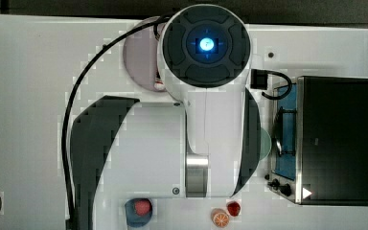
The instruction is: Drag strainer right to left.
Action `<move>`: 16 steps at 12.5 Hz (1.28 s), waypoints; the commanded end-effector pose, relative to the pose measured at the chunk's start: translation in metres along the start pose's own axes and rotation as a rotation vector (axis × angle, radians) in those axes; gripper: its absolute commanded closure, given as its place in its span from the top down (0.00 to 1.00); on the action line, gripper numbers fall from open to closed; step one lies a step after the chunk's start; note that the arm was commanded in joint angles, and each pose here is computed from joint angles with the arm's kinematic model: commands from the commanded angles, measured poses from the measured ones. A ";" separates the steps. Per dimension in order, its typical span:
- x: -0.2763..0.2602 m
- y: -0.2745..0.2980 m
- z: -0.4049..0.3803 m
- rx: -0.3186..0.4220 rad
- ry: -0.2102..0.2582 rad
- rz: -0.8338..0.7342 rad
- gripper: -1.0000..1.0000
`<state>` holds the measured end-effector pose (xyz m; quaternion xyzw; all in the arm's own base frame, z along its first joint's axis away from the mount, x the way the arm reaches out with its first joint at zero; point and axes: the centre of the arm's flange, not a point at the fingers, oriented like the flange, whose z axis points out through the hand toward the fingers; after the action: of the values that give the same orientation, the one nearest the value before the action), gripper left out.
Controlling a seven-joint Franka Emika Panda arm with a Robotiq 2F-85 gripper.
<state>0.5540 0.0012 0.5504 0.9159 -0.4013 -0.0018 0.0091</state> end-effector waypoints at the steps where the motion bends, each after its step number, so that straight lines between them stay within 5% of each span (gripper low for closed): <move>1: -0.061 0.141 -0.101 0.005 -0.009 0.057 0.80; 3: -0.061 0.141 -0.095 -0.004 -0.018 0.056 1.00; 9: -0.043 0.115 0.007 -0.077 -0.089 0.056 1.00; 16: -0.029 0.088 0.169 -0.021 -0.017 0.384 1.00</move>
<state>0.4539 -0.0422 0.3400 0.8495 -0.5199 -0.0741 0.0513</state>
